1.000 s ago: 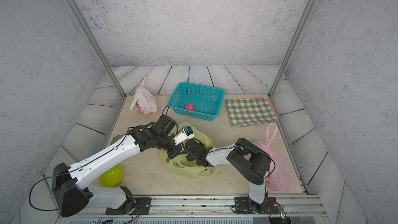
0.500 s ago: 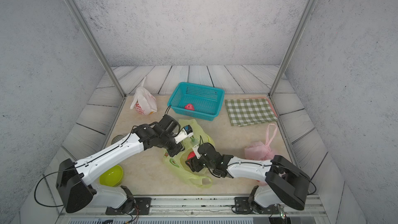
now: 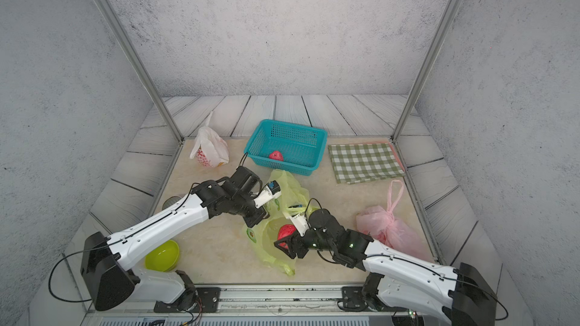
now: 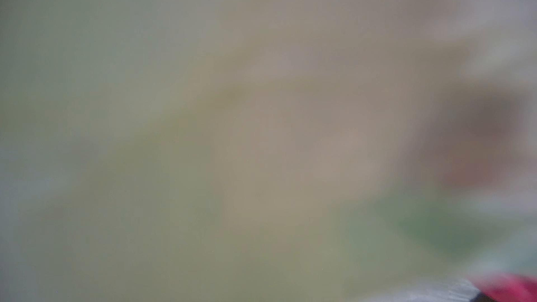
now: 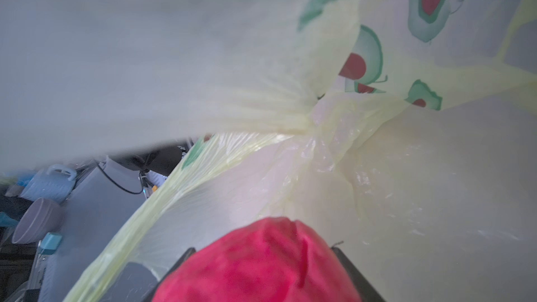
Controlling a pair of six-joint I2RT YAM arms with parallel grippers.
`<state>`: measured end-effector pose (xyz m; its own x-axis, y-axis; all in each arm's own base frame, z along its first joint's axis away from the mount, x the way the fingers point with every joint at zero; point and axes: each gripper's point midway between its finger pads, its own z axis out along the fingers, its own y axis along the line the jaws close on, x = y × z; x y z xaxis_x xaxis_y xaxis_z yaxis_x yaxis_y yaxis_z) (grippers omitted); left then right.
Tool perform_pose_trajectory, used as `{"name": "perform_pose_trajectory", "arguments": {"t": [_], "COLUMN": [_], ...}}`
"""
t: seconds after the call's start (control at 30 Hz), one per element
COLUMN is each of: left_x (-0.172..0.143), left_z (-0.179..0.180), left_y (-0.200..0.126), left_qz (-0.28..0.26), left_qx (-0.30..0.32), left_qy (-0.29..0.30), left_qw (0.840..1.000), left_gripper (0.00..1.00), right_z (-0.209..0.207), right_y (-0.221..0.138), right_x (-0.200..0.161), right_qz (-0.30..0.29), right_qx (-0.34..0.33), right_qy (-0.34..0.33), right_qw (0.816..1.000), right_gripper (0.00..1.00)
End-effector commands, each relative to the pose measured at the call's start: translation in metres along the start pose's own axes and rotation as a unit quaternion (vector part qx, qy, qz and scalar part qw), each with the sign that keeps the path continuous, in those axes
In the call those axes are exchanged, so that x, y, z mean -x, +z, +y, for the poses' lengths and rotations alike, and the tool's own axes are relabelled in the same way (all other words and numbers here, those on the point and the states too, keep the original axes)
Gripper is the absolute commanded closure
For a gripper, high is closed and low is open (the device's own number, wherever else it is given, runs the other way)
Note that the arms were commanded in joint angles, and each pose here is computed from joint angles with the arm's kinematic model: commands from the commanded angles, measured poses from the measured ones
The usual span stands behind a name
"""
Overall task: Untie the knot of a plastic bag & take out the apple
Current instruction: Pick up the apple from the plastic bag.
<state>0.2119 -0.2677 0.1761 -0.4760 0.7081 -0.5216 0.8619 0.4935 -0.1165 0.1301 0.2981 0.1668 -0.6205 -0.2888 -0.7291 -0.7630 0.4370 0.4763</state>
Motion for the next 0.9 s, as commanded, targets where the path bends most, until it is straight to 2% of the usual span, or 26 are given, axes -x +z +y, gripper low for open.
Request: {"name": "perform_pose_trajectory", "arguments": {"t": [0.0, 0.13, 0.23, 0.27, 0.37, 0.57, 0.7, 0.8, 0.87], "left_x": [0.003, 0.027, 0.05, 0.055, 0.06, 0.051, 0.052, 0.049, 0.045], "left_z": [0.009, 0.0, -0.019, -0.021, -0.019, -0.002, -0.002, -0.001, -0.003], "left_y": [-0.018, -0.048, -0.079, -0.087, -0.089, -0.042, -0.027, -0.024, -0.024], "left_qz": [-0.015, -0.105, -0.188, -0.199, -0.187, -0.111, -0.104, -0.104, -0.1], "left_qx": [0.034, 0.025, -0.012, -0.014, -0.01, -0.005, -0.02, -0.017, -0.018], "left_qy": [-0.003, 0.01, 0.028, 0.028, 0.024, 0.004, 0.003, 0.002, 0.007], "left_qw": [0.999, 0.994, 0.982, 0.98, 0.982, 0.994, 0.994, 0.994, 0.995], "left_gripper": [1.0, 1.0, 1.0, 1.0, 1.0, 1.0, 1.0, 1.0, 1.0], "right_z": [0.004, -0.027, -0.034, -0.034, -0.023, 0.018, 0.046, 0.052, 0.048], "right_y": [-0.001, 0.011, 0.015, 0.015, 0.011, 0.0, -0.001, -0.006, -0.015], "right_x": [-0.008, -0.051, -0.069, -0.071, -0.066, -0.041, -0.029, -0.017, -0.005], "right_qz": [0.037, 0.089, 0.102, 0.103, 0.097, 0.092, 0.1, 0.083, 0.062], "right_qx": [0.004, -0.047, -0.051, -0.048, -0.032, 0.031, 0.091, 0.093, 0.066], "right_qy": [0.022, 0.059, 0.08, 0.083, 0.074, 0.046, 0.045, 0.033, 0.015], "right_qw": [0.999, 0.993, 0.99, 0.99, 0.992, 0.994, 0.99, 0.992, 0.996], "right_gripper": [0.41, 0.41, 0.42, 0.42, 0.43, 0.43, 0.43, 0.42, 0.42]}}
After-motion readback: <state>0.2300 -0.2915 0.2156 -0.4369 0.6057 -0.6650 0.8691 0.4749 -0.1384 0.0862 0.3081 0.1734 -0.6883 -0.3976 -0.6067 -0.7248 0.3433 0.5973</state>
